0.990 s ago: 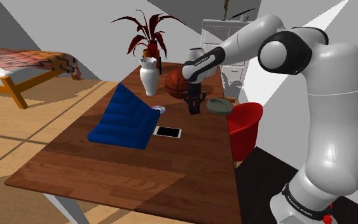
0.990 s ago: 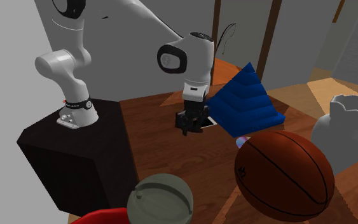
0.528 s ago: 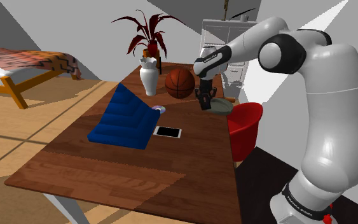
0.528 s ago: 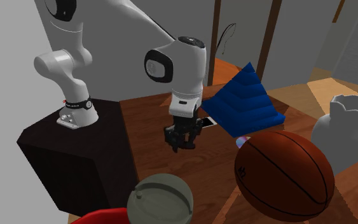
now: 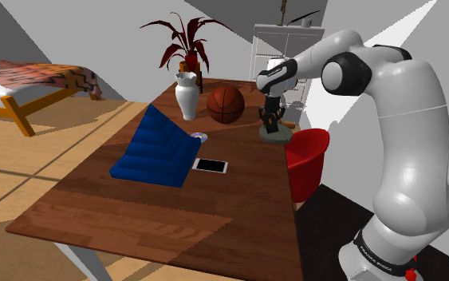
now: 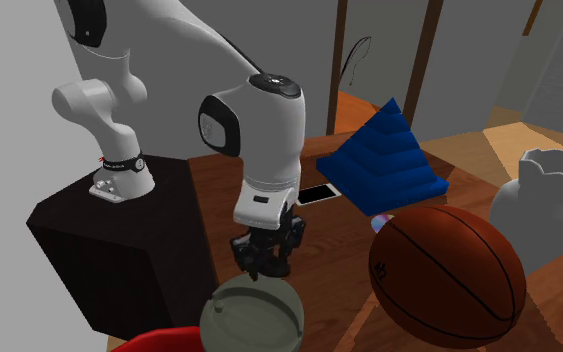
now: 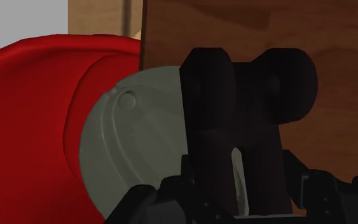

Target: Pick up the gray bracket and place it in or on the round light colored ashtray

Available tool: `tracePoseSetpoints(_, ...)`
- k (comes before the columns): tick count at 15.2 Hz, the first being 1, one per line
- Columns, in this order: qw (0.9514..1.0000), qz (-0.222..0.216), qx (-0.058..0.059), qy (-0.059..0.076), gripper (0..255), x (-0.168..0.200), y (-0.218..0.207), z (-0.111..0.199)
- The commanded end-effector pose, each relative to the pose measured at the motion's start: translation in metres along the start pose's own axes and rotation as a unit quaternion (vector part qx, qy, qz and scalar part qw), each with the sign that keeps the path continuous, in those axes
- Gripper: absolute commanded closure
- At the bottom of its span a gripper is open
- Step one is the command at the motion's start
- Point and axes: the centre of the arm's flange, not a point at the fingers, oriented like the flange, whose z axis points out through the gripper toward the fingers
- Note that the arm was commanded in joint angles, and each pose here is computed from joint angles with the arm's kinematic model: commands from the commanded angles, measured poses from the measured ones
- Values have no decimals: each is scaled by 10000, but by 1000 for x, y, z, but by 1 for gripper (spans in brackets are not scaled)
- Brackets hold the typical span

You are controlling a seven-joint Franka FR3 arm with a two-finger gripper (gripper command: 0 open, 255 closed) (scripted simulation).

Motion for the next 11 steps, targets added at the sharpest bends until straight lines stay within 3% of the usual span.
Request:
tracePoseSetpoints(1,10000,-5,0,-1,255,14,23,0)
tracePoseSetpoints(4,10000,-5,0,-1,255,35,52,3)
tracePoseSetpoints(11,10000,-5,0,-1,255,35,50,40)
